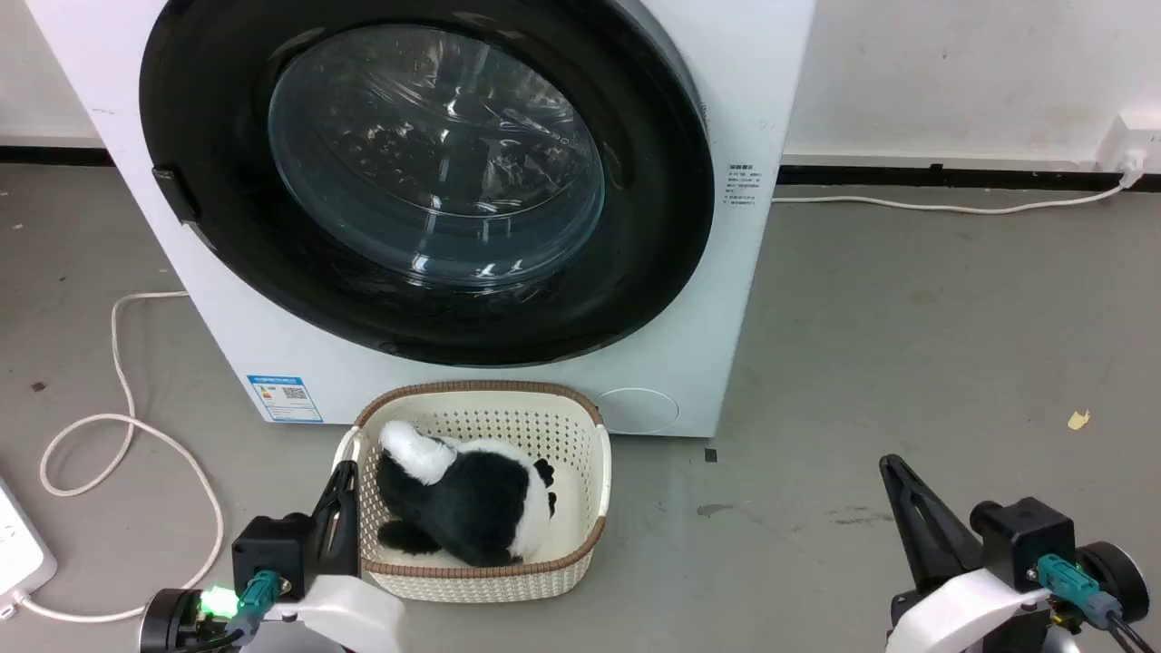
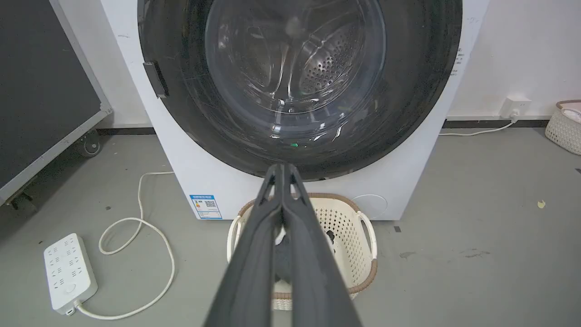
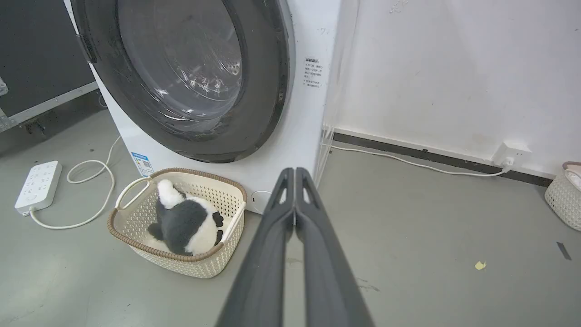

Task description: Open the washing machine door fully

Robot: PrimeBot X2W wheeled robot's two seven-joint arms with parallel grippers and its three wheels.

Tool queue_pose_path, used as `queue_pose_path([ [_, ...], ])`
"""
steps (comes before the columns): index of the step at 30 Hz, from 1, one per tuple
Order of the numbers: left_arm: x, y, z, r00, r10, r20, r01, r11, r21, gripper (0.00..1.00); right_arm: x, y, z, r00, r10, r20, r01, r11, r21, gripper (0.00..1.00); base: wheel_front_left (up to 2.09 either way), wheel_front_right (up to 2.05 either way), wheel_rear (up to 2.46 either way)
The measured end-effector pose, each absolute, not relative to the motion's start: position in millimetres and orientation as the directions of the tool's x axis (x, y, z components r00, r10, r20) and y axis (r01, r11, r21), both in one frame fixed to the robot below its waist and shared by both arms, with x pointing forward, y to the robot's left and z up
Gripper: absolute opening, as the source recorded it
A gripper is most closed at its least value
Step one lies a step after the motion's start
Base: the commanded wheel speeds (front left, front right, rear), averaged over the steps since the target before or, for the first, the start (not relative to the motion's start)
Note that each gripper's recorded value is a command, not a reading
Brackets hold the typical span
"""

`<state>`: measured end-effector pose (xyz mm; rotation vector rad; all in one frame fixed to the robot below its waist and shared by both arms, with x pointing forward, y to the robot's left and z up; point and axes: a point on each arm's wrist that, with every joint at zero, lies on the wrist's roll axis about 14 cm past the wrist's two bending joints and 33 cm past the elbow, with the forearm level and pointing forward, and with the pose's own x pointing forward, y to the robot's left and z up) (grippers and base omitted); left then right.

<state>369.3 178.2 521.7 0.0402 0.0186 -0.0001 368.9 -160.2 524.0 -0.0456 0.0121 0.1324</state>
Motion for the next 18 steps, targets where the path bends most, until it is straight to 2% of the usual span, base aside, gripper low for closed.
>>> queue_pose_path([
  [18,369.3,178.1,521.7,1.0,0.0,-0.019,0.001,0.999,0.04,0.0,368.9,-160.4,524.0,0.991,0.131,-0.015,-0.132,0.99,-0.045,0.0,0.0,0.0,0.0],
])
